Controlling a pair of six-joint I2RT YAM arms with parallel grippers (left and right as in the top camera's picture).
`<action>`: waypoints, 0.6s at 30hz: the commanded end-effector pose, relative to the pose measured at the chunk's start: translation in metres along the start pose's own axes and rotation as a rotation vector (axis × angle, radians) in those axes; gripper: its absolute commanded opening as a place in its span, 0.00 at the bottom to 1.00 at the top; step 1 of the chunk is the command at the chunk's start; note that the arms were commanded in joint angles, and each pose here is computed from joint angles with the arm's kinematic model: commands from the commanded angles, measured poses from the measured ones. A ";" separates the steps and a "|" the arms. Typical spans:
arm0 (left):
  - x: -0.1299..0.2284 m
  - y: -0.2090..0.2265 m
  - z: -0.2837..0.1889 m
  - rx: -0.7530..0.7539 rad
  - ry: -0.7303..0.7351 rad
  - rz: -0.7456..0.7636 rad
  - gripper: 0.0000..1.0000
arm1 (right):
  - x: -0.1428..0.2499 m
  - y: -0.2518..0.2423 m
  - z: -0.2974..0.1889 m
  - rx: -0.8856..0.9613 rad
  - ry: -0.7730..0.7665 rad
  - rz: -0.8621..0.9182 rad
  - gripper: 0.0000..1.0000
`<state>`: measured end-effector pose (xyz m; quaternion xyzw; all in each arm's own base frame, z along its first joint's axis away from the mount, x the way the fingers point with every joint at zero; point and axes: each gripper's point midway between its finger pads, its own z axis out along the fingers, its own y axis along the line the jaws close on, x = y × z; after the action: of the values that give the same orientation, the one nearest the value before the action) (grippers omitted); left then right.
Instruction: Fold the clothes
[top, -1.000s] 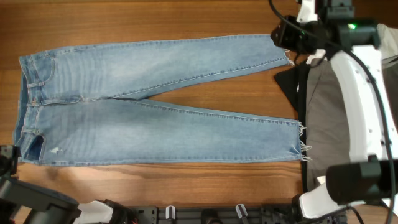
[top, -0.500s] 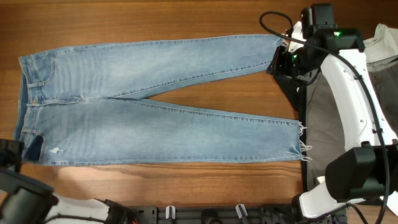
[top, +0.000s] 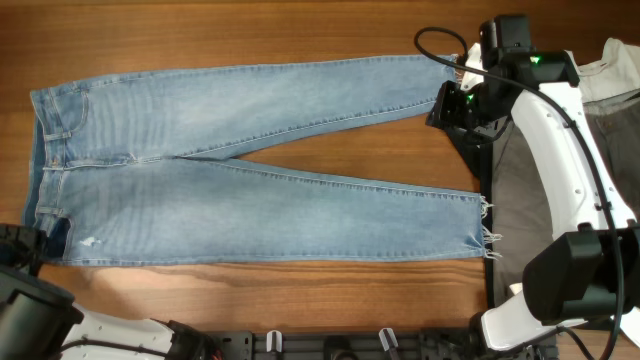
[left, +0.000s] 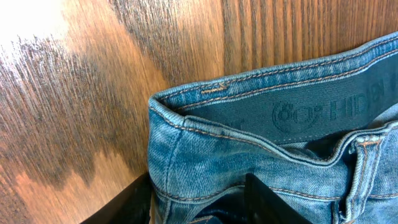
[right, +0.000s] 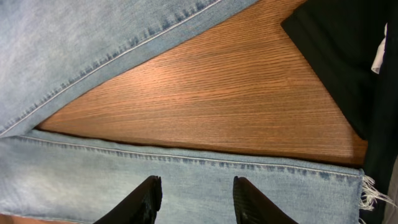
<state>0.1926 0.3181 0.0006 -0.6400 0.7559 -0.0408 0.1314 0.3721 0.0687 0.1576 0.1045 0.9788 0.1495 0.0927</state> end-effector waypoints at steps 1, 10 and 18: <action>0.001 0.017 0.008 -0.026 0.015 -0.026 0.49 | 0.002 0.002 0.005 -0.005 0.015 0.007 0.42; -0.020 0.030 0.004 -0.016 -0.057 -0.062 0.49 | 0.004 0.001 0.005 -0.003 0.023 0.017 0.43; -0.015 0.034 0.024 -0.021 -0.026 -0.067 0.43 | 0.003 0.001 0.005 -0.003 0.020 0.033 0.47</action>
<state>0.1777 0.3477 0.0009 -0.6604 0.7317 -0.0237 0.1668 0.3714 0.0686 0.1574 0.1141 0.9780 0.1501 0.0898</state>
